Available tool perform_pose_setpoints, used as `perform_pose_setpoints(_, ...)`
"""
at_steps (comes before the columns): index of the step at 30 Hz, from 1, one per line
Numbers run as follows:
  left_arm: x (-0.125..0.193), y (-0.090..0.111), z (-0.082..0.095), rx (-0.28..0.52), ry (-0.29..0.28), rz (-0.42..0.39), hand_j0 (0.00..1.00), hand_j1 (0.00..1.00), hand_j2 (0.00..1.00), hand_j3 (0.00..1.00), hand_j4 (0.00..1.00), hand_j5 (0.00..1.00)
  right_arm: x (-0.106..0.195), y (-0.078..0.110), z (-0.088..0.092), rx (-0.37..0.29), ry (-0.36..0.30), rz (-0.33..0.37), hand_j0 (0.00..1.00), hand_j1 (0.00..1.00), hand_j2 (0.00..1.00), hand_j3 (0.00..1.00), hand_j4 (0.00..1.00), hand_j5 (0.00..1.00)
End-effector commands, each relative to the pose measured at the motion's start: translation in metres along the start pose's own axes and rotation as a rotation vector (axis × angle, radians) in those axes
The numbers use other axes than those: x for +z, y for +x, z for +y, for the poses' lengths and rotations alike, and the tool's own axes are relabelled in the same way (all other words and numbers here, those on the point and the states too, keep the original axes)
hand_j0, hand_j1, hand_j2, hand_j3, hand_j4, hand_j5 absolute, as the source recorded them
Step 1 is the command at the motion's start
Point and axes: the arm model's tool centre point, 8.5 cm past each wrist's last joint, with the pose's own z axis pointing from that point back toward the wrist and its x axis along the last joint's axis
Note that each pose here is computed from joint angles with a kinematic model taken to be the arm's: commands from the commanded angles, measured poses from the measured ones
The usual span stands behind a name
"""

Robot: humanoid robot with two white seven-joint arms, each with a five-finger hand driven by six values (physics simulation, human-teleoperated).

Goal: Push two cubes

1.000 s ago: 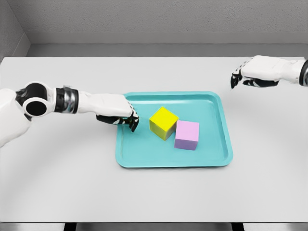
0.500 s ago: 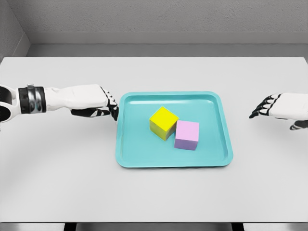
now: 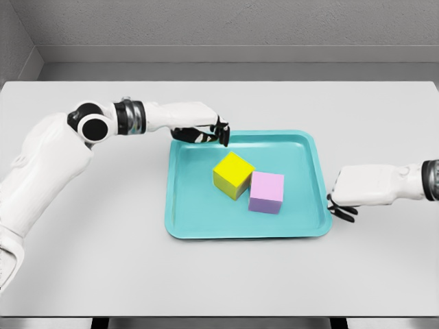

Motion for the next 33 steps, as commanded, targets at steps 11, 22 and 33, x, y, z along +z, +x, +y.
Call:
perform_pose_setpoints(11, -0.009, -0.003, -0.011, 0.046, -0.005, 0.002, 0.45, 0.45, 0.45, 0.45, 0.45, 0.45, -0.005, 0.002, -0.003, -0.003, -0.012, -0.015, 0.0, 0.0, 0.0, 0.0, 0.0, 0.0)
perform_pose_setpoints(22, 0.008, 0.014, 0.0, 0.011, 0.037, -0.06, 0.46, 0.46, 0.46, 0.46, 0.46, 0.46, -0.009, 0.004, -0.003, -0.006, -0.017, -0.026, 0.0, 0.0, 0.0, 0.0, 0.0, 0.0)
perform_pose_setpoints(33, 0.036, -0.006, -0.022, 0.064, 0.009, -0.01, 0.46, 0.46, 0.46, 0.46, 0.46, 0.46, -0.043, 0.02, -0.008, -0.002, -0.034, -0.118, 0.0, 0.0, 0.0, 0.0, 0.0, 0.0)
